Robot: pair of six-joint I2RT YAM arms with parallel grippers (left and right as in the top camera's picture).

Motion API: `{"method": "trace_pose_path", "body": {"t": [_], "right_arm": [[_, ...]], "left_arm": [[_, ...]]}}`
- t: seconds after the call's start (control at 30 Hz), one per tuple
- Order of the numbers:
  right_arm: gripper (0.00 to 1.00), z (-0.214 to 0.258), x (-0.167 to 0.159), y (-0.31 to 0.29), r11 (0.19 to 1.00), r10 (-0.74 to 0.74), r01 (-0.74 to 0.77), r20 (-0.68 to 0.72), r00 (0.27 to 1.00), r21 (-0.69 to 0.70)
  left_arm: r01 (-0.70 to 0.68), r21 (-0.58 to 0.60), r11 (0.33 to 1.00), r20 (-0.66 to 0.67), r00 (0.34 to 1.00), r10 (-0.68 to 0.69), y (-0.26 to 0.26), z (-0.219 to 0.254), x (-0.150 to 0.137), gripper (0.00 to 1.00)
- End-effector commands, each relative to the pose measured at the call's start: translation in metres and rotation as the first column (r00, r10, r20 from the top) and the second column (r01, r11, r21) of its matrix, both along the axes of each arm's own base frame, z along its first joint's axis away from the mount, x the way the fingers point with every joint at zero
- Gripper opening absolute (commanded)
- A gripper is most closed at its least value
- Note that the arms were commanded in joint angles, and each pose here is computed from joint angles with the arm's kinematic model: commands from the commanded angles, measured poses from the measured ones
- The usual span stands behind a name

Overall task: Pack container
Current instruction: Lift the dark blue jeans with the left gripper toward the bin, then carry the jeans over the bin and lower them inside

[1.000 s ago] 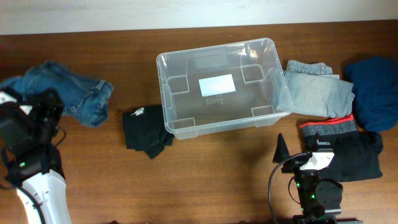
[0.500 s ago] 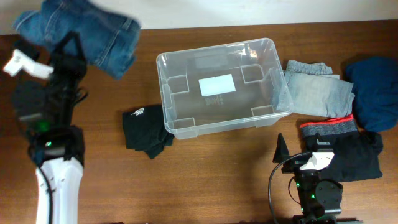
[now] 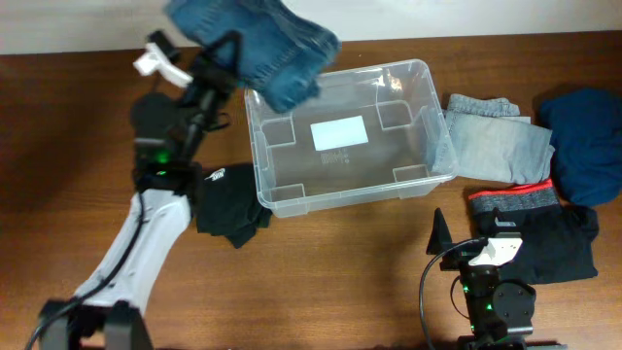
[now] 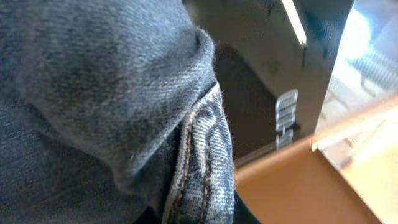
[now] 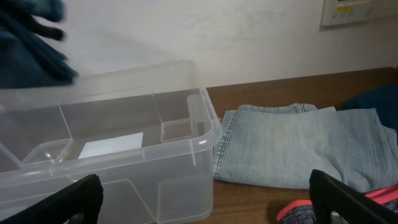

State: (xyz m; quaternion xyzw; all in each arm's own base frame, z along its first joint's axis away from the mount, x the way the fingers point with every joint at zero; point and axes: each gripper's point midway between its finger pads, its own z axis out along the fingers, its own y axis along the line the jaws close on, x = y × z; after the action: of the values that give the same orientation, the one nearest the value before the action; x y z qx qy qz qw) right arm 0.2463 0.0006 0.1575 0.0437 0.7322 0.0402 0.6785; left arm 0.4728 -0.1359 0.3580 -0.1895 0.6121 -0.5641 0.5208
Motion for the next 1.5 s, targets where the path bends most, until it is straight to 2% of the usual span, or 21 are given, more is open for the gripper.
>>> {"method": "trace_pose_path", "body": {"t": [0.0,0.13,0.2,0.4,0.5,0.7,0.97,1.17,1.27,1.47], "right_arm": [[0.98,-0.002,0.0,-0.001,1.0,-0.003,0.003,-0.004,1.0,-0.008],[0.98,-0.002,0.0,-0.001,1.0,-0.003,0.003,-0.004,1.0,-0.008],[0.98,-0.002,0.0,-0.001,1.0,-0.003,0.003,-0.004,1.0,-0.008],[0.98,-0.002,0.0,-0.001,1.0,-0.003,0.003,-0.004,1.0,-0.008],[0.98,-0.002,0.0,-0.001,1.0,-0.003,0.003,-0.004,1.0,-0.008],[0.98,-0.002,0.0,-0.001,1.0,-0.003,0.003,-0.004,1.0,-0.008],[0.98,-0.002,0.0,-0.001,1.0,-0.003,0.003,-0.004,1.0,-0.008],[0.98,-0.002,0.0,-0.001,1.0,-0.003,0.003,-0.004,1.0,-0.008],[0.98,-0.002,0.0,-0.001,1.0,-0.003,0.003,-0.004,1.0,-0.008],[0.98,-0.002,0.0,-0.001,1.0,-0.003,0.003,-0.004,1.0,-0.008]], "left_arm": [[0.151,0.012,0.988,0.17,0.974,-0.151,-0.036,0.062,-0.024,0.01],[0.262,0.093,0.961,0.191,0.942,-0.275,-0.061,0.057,-0.04,0.01],[0.323,0.112,0.94,0.16,0.927,-0.338,-0.069,0.049,-0.046,0.01],[0.423,0.157,0.893,-0.086,0.906,-0.414,-0.081,-0.012,-0.048,0.01],[0.427,0.182,0.886,-0.187,0.9,-0.395,-0.076,-0.04,-0.046,0.01],[0.429,0.198,0.881,-0.195,0.898,-0.394,-0.068,-0.044,-0.045,0.01],[0.419,0.331,0.846,-0.354,0.886,-0.3,-0.054,-0.101,-0.048,0.01],[0.402,0.367,0.839,-0.378,0.888,-0.26,-0.043,-0.108,-0.046,0.01],[0.388,0.435,0.812,-0.398,0.892,-0.213,-0.033,-0.113,-0.045,0.01],[0.353,0.621,0.7,-0.447,0.893,-0.054,-0.004,-0.117,-0.045,0.01]]}}
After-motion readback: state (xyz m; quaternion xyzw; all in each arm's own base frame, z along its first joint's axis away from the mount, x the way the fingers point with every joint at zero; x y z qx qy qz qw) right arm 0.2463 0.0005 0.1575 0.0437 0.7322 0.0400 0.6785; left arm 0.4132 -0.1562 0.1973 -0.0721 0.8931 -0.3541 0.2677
